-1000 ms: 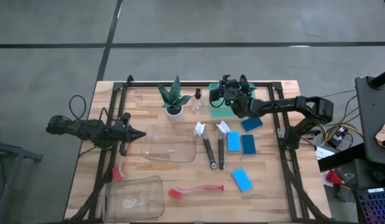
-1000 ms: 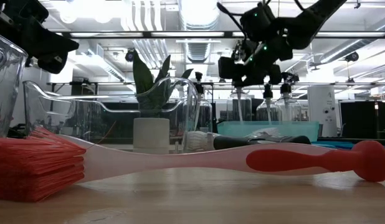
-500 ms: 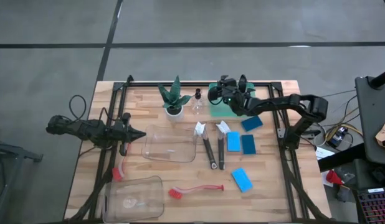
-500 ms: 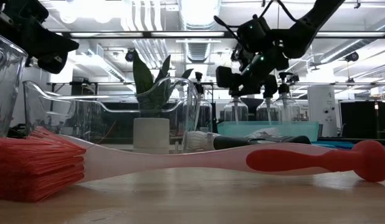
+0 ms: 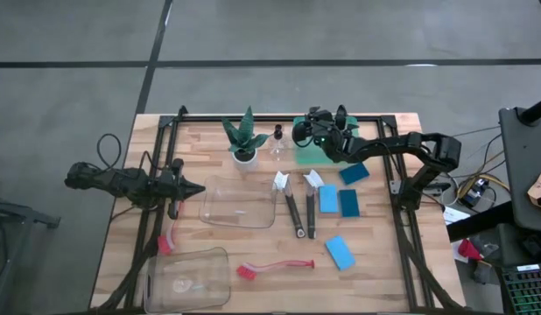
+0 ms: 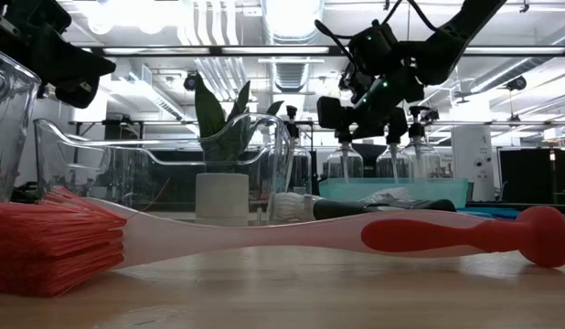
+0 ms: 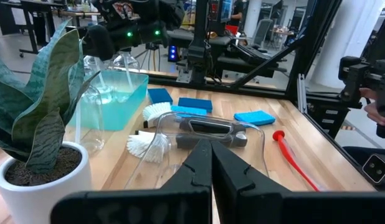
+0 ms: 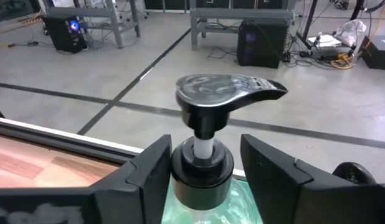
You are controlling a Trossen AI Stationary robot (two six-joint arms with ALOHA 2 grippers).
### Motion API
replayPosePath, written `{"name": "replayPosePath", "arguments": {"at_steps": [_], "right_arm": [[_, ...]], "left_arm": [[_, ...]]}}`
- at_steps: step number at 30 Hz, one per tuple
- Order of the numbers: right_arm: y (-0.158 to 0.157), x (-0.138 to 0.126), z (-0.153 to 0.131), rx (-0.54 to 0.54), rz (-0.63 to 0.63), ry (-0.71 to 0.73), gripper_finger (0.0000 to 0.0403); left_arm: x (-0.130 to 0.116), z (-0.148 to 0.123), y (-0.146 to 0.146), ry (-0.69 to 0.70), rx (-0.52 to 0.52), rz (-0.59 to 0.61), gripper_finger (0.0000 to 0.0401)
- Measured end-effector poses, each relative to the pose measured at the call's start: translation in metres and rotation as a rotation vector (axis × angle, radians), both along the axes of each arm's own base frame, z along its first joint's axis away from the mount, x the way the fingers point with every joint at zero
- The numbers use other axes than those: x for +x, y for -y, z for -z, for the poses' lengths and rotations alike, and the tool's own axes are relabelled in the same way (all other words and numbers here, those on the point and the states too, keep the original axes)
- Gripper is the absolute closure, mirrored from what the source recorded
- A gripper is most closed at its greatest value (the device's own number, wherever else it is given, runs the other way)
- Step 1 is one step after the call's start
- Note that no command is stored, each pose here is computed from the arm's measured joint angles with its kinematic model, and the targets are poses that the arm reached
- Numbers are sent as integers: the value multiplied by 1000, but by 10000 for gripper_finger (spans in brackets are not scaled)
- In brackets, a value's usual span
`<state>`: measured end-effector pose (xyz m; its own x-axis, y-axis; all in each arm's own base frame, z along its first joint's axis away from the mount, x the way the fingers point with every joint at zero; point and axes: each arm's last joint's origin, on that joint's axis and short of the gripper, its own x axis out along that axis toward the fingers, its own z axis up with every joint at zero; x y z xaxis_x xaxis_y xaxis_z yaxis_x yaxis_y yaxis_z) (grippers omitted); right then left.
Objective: Pick & Place Kitchen Sink Supplies
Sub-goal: Put the transparent soap dispenser into the blue bin
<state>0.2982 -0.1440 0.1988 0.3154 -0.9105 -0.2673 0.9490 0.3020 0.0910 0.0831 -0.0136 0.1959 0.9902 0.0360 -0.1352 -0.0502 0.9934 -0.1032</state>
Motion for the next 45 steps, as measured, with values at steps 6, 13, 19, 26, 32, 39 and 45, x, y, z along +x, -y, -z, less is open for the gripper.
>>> {"name": "replayPosePath", "arguments": {"at_steps": [6,13,19,26,32,39,45], "right_arm": [[-7,3,0,-2,-27,-12,172],[-20,8,1,-13,-81,-60,128],[-33,11,5,4,-122,-114,109],[-43,10,10,28,-150,-188,110],[-56,7,3,32,-186,-217,121],[-74,6,-7,19,-247,-218,129],[-94,15,-6,10,-430,-231,124]], "left_arm": [[0,0,0,0,0,0,401],[0,0,0,0,0,0,401],[0,0,0,0,0,0,401],[0,0,0,0,0,0,401],[0,0,0,0,0,0,401],[0,0,0,0,0,0,401],[0,0,0,0,0,0,401]]}}
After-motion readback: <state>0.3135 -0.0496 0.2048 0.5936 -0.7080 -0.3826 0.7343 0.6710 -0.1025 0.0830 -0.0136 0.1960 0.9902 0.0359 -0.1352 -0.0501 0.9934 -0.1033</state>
